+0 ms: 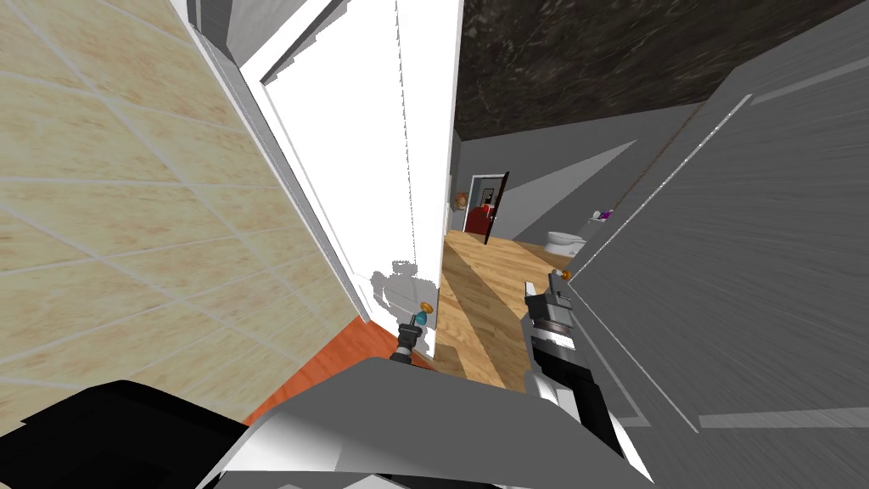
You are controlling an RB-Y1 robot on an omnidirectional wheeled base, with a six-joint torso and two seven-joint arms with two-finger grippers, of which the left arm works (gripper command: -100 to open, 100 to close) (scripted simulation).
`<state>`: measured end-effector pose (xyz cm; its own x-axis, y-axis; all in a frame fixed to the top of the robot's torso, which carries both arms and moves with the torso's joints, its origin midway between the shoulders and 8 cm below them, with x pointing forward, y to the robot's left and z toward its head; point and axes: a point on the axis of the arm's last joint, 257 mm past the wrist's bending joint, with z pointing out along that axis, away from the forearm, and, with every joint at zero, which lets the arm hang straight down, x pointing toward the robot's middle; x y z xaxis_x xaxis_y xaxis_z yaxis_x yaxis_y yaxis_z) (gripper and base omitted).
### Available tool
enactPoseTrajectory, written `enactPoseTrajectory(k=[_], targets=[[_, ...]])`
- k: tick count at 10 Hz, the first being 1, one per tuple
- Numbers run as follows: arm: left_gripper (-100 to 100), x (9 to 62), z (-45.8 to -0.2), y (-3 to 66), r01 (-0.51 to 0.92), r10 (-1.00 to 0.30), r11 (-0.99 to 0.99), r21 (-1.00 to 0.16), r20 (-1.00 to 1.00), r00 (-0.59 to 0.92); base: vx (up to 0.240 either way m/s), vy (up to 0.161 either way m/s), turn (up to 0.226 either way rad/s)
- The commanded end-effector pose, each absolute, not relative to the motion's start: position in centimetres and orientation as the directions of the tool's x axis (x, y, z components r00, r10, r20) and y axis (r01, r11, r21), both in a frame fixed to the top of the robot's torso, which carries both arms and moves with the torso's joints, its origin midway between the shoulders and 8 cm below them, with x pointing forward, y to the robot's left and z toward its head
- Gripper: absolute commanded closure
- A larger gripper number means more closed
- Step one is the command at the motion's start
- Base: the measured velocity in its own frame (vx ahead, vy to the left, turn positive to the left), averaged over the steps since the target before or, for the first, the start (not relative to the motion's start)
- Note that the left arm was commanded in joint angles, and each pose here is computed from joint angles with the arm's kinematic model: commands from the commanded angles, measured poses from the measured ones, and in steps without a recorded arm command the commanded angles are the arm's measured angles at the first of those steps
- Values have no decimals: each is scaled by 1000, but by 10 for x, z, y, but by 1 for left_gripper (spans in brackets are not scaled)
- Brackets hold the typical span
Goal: Push the door open
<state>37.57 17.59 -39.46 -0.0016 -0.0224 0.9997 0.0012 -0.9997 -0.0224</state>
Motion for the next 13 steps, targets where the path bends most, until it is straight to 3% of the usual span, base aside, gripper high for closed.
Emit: enactPoseTrajectory(k=[1, 7, 13], targets=[[-100, 372, -392, 150, -40, 0, -999, 0, 1000, 0, -1, 7, 0], [-100, 372, -392, 150, -40, -1, -999, -1, 1000, 1, 0, 0, -2], [-100, 369, -394, 146, -101, -10, -995, -10, 1000, -3, -130, 99, -58]])
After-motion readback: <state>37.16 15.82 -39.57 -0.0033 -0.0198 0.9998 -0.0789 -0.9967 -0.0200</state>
